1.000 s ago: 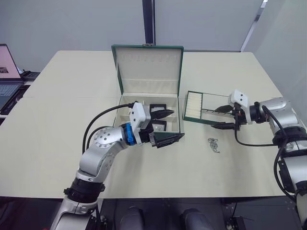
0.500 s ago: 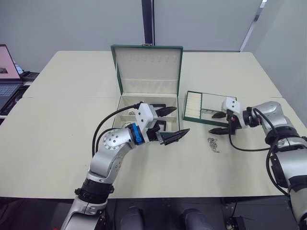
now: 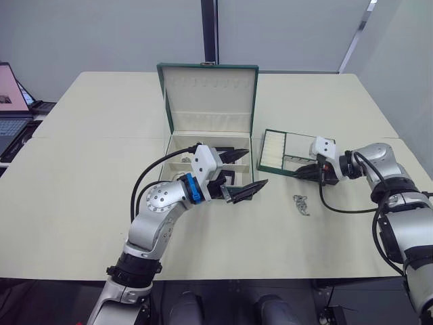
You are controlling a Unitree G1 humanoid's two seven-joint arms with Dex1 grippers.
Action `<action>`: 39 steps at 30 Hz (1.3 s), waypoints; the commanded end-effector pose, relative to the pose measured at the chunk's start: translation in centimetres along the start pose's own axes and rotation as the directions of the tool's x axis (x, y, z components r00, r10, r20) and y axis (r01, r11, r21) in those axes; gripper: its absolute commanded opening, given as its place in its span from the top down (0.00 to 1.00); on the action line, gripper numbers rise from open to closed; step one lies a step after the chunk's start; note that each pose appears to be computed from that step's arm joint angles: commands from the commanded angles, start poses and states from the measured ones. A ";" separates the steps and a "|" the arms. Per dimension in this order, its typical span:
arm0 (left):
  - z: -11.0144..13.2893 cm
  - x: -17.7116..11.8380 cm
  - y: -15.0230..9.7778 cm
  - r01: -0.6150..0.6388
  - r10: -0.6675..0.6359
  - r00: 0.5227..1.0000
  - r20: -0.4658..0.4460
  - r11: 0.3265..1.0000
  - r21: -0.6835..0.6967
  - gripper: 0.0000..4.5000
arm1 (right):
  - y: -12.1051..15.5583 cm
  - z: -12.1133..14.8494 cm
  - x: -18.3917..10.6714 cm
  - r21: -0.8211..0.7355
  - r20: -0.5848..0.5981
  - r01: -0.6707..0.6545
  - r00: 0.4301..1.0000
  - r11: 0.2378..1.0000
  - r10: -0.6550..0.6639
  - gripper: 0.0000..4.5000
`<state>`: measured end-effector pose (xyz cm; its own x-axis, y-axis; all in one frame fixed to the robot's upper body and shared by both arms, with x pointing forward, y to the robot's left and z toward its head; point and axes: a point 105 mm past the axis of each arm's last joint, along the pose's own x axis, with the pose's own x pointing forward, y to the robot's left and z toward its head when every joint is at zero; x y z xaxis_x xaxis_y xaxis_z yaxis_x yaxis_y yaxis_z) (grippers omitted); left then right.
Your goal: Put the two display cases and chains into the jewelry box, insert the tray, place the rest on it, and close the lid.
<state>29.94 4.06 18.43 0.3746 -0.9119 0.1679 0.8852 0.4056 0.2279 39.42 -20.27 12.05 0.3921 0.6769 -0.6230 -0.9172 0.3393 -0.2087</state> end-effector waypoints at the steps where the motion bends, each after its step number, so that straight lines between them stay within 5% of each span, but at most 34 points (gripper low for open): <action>1: 1.0 0.5 -0.1 0.008 -0.009 0.999 0.031 0.999 0.034 0.00 | -0.6 0.8 -0.6 -0.021 0.026 0.026 0.999 0.999 -0.026 1.00; 10: 1.1 0.4 0.2 0.003 -0.004 1.000 0.028 0.999 0.041 0.00 | -0.9 1.2 -1.1 -0.026 0.043 0.047 0.998 0.999 -0.046 1.00; 23: 1.9 -1.9 1.3 -0.064 0.063 0.998 0.023 0.996 0.061 0.00 | -1.3 5.1 -6.4 -0.101 0.057 0.025 0.998 0.995 -0.020 1.00; 33: 1.9 -7.1 0.2 -0.144 0.145 0.988 -0.048 0.989 0.023 0.00 | 5.5 8.3 -9.7 -0.153 0.041 -0.138 0.988 0.979 0.146 1.00; 39: 1.6 -11.7 -0.1 -0.299 0.298 0.948 -0.111 0.954 0.004 0.00 | 8.8 10.9 -7.2 -0.145 0.081 -0.161 0.981 0.976 0.174 1.00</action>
<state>25.71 14.36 16.61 0.6414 -0.7626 0.0841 0.7505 0.6464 0.1379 29.61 -16.01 21.81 0.2023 0.7675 -0.6084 -0.9782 0.1286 -0.1630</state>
